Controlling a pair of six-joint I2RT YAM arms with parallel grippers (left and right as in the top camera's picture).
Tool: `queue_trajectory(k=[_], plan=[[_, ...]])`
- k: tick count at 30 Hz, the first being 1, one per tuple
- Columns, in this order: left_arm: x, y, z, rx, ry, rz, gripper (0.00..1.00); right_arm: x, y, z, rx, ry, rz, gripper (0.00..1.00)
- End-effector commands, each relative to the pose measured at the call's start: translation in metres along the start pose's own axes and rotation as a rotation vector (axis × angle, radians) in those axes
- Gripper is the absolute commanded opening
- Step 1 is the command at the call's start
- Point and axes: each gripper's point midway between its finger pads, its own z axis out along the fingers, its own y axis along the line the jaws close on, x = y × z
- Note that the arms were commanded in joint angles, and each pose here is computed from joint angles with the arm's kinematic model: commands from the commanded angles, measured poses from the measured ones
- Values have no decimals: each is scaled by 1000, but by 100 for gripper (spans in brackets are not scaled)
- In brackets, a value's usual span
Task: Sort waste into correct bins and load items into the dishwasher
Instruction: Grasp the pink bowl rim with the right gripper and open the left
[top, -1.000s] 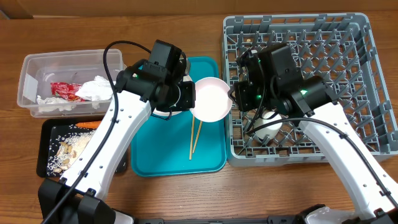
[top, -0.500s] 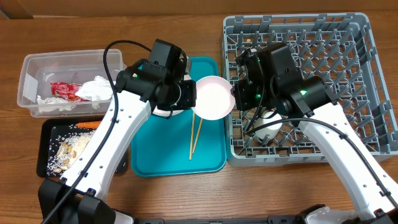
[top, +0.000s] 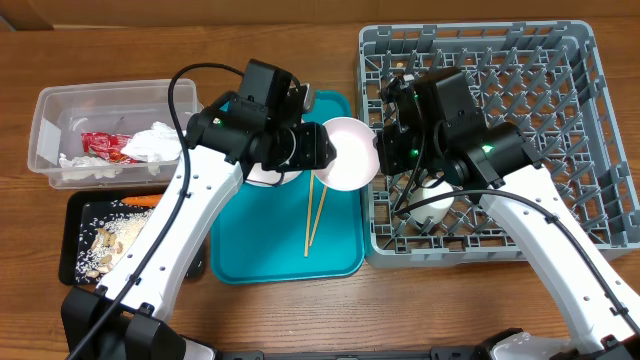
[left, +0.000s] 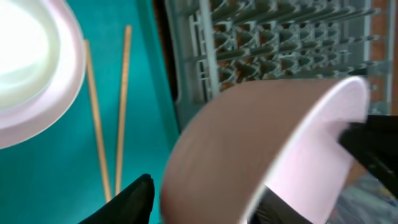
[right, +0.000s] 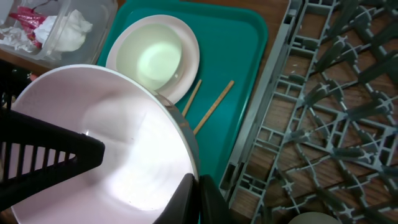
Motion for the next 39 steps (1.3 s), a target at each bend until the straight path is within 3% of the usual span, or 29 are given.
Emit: queue_trajectory(k=[1, 11, 20, 28, 31, 35, 39], plan=[[-11, -19, -14, 80, -31, 23, 50, -6, -12, -1, 74, -30, -7, 4], [-55, -31, -61, 134, -174, 63, 52, -29, -35, -6, 214, -134, -14, 4], [-76, -11, -78, 99, -247, 60, 61, -73, -60, -25, 401, -311, -102, 4], [-76, -1, -79, 56, -250, 48, 89, -108, -63, -32, 503, -399, -359, 4], [-76, 2, -78, 40, -250, 44, 100, -116, -82, -23, 633, -370, -454, 4], [-74, 3, -78, 37, -241, 38, 100, -129, -112, -21, 849, -367, -469, 4], [-73, 3, -78, 37, -239, 38, 100, -152, -117, -20, 915, -452, -484, 4]])
